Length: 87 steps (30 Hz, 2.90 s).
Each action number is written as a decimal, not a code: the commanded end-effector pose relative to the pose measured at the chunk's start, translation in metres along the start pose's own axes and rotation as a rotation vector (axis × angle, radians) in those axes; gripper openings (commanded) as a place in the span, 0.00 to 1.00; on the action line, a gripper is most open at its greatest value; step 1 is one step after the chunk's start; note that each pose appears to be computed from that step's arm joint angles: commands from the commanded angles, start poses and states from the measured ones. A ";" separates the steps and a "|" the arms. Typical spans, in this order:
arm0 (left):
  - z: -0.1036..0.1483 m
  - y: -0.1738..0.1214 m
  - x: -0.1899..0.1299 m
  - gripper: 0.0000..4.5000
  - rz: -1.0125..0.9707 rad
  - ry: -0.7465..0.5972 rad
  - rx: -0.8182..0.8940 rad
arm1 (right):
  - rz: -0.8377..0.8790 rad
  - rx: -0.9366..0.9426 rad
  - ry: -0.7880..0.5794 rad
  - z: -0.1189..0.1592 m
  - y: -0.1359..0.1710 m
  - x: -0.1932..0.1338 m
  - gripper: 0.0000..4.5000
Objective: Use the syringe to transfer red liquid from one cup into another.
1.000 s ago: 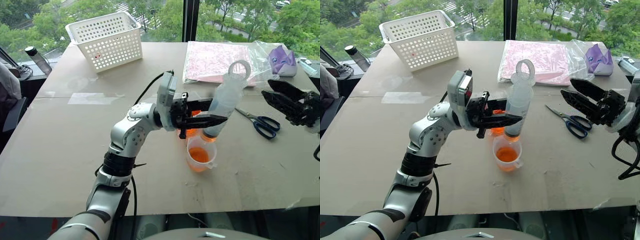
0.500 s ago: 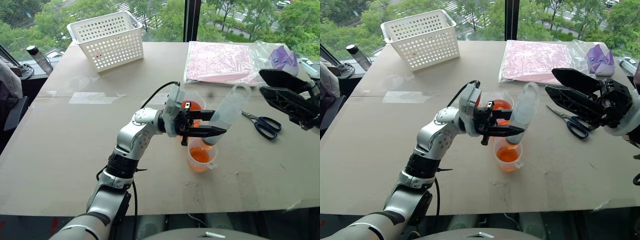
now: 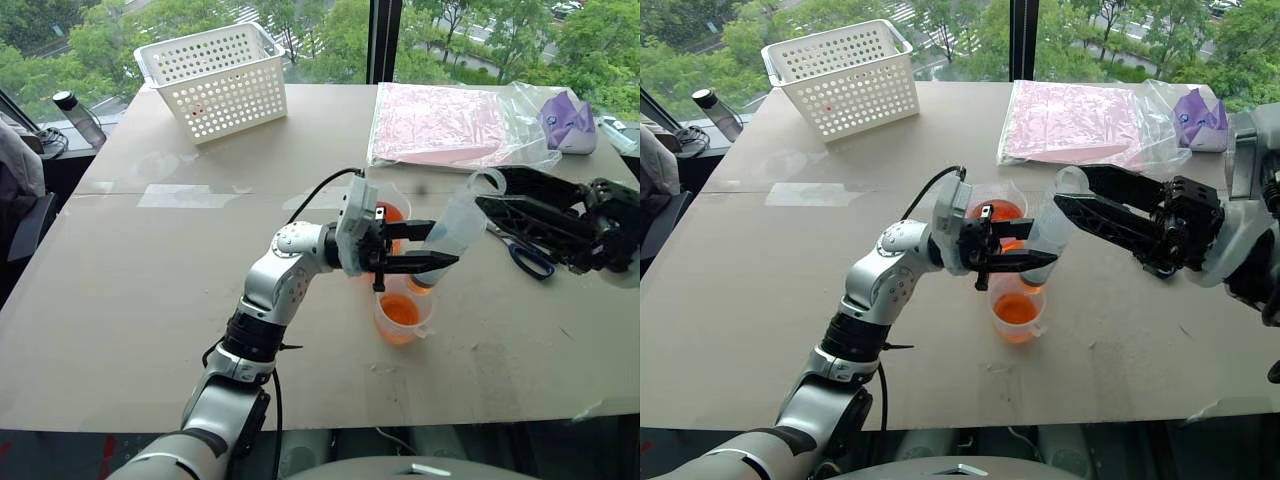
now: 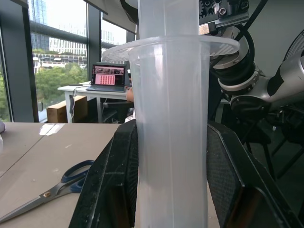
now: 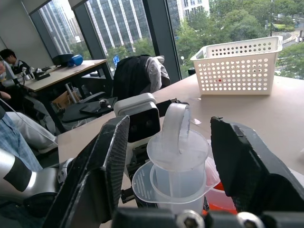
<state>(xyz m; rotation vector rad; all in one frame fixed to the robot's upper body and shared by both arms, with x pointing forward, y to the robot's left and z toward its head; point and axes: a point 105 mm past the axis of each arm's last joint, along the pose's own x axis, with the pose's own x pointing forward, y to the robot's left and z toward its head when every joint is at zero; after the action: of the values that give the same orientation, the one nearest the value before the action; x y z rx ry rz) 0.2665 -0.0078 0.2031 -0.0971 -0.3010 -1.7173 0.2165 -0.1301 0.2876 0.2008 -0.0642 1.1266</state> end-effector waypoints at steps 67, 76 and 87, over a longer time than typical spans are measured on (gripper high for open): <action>0.136 0.016 -0.021 0.31 0.248 -0.290 0.126 | -0.171 0.120 -0.030 -0.034 -0.051 -0.047 0.79; 0.154 0.039 -0.092 0.31 0.808 -0.023 0.100 | -0.259 0.083 0.103 -0.058 -0.070 -0.070 0.79; 0.054 0.012 -0.195 0.31 1.249 0.553 -0.248 | -0.260 0.079 0.165 -0.073 -0.083 -0.074 0.79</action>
<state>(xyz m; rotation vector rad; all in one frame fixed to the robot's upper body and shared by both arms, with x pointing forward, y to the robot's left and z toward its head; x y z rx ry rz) 0.3061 0.1839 0.2010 0.0118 0.3843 -0.5119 0.2555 -0.2164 0.1877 0.1981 0.1810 0.8707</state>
